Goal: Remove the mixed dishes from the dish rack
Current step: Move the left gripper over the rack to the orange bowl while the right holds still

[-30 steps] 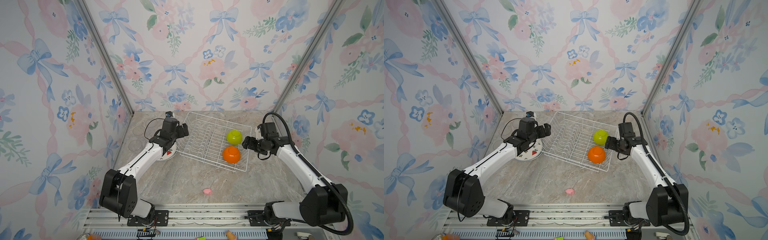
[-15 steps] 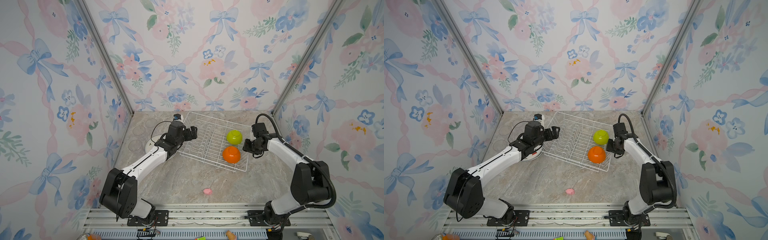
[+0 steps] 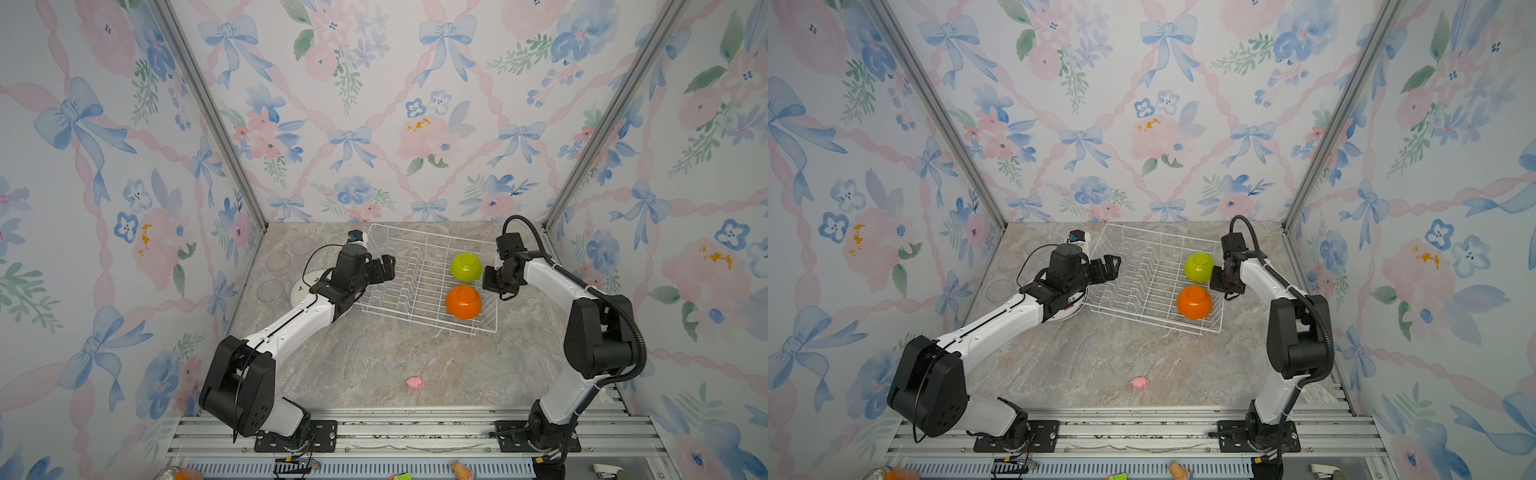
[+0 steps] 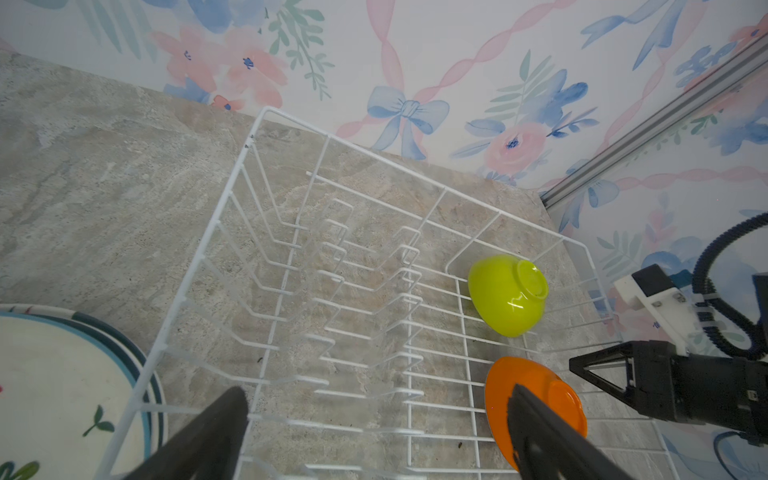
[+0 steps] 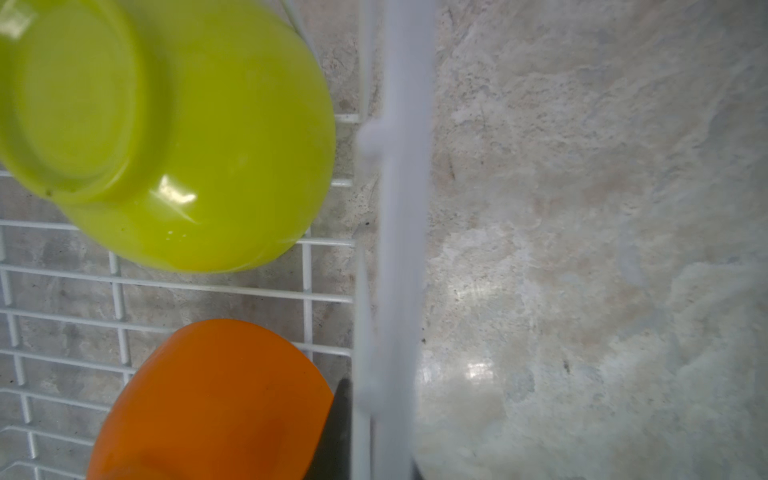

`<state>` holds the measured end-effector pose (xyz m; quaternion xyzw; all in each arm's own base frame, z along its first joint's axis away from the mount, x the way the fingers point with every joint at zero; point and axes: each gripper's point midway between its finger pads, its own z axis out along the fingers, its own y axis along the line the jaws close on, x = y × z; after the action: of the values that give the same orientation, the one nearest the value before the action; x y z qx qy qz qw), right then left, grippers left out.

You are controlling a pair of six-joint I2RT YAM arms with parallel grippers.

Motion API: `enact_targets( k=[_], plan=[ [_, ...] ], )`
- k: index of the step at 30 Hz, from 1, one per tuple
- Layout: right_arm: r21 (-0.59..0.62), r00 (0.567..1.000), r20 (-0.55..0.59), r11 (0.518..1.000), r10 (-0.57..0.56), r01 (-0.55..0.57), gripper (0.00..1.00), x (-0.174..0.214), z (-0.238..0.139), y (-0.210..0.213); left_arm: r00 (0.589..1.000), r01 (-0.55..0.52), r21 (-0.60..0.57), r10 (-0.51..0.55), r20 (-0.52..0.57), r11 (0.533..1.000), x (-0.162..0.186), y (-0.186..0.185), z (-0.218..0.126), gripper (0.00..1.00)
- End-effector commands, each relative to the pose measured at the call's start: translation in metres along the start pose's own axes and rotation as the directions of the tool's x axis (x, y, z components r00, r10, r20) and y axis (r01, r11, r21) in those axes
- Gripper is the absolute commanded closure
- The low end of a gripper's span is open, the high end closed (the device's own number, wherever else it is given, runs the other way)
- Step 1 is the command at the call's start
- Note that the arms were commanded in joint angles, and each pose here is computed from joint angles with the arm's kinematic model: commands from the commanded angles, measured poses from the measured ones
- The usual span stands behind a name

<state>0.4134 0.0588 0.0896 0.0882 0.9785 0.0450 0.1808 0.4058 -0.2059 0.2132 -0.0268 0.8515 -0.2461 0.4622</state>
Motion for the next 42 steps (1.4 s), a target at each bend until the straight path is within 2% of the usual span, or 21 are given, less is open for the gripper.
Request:
enact_targets(
  k=[1, 5, 10, 14, 18, 24, 30, 32, 34, 36, 37, 38, 41, 42],
  plan=[
    [0.236, 0.98, 0.002, 0.953, -0.197, 0.191, 0.94, -0.02, -0.003, -0.035, 1.0, 0.012, 0.044, -0.011, -0.023, 0.999, 0.003, -0.01, 0.006, 0.02],
    [0.236, 0.962, -0.004, 0.934, -0.274, 0.267, 0.94, -0.037, 0.008, -0.027, 0.999, 0.014, 0.088, -0.01, -0.046, 0.996, 0.003, -0.021, 0.012, 0.02],
    [0.272, 0.923, -0.018, 0.886, -0.385, 0.375, 0.94, -0.049, 0.018, -0.013, 0.998, 0.018, 0.121, -0.011, -0.061, 0.992, 0.004, -0.031, 0.013, 0.02],
    [0.291, 0.904, -0.052, 0.86, -0.424, 0.42, 0.94, -0.05, 0.025, -0.009, 0.998, 0.02, 0.131, -0.011, -0.066, 0.991, 0.005, -0.034, 0.012, 0.02],
    [0.302, 0.892, -0.067, 0.843, -0.447, 0.445, 0.98, -0.042, 0.026, -0.012, 0.998, 0.018, 0.13, -0.009, -0.069, 0.991, 0.007, -0.034, 0.011, 0.02],
    [0.33, 0.888, -0.057, 0.831, -0.456, 0.447, 0.98, -0.035, 0.019, -0.019, 0.997, 0.019, 0.133, -0.009, -0.075, 0.991, 0.008, -0.035, 0.015, 0.02],
    [0.411, 0.873, -0.066, 0.784, -0.483, 0.465, 0.97, -0.037, 0.016, -0.032, 0.997, 0.019, 0.145, -0.007, -0.078, 0.989, 0.005, -0.041, 0.02, 0.02],
    [0.421, 0.881, -0.047, 0.791, -0.47, 0.444, 0.96, -0.04, 0.015, -0.033, 0.997, 0.017, 0.151, -0.004, -0.08, 0.988, 0.004, -0.044, 0.023, 0.02],
    [0.403, 0.897, -0.009, 0.82, -0.441, 0.407, 0.94, -0.045, 0.013, -0.031, 0.997, 0.011, 0.154, 0.002, -0.08, 0.988, 0.004, -0.047, 0.026, 0.02],
    [0.371, 0.911, 0.037, 0.852, -0.411, 0.369, 0.9, -0.048, 0.01, -0.025, 0.996, 0.01, 0.15, 0.003, -0.092, 0.989, 0.006, -0.046, 0.03, 0.02],
    [0.351, 0.914, 0.055, 0.865, -0.402, 0.359, 0.82, -0.049, 0.008, -0.021, 0.995, 0.012, 0.15, 0.003, -0.098, 0.989, 0.008, -0.047, 0.032, 0.02],
    [0.33, 0.917, 0.077, 0.878, -0.392, 0.347, 0.79, -0.05, 0.004, -0.017, 0.995, 0.013, 0.149, 0.002, -0.102, 0.989, 0.009, -0.047, 0.033, 0.02],
    [0.257, 0.919, 0.129, 0.907, -0.374, 0.333, 0.49, -0.052, -0.004, -0.003, 0.994, 0.018, 0.144, -0.002, -0.114, 0.989, 0.014, -0.047, 0.036, 0.02],
    [0.241, 0.919, 0.136, 0.913, -0.369, 0.331, 0.45, -0.052, -0.007, -0.001, 0.993, 0.019, 0.144, -0.003, -0.115, 0.989, 0.015, -0.047, 0.036, 0.02]
  ],
)
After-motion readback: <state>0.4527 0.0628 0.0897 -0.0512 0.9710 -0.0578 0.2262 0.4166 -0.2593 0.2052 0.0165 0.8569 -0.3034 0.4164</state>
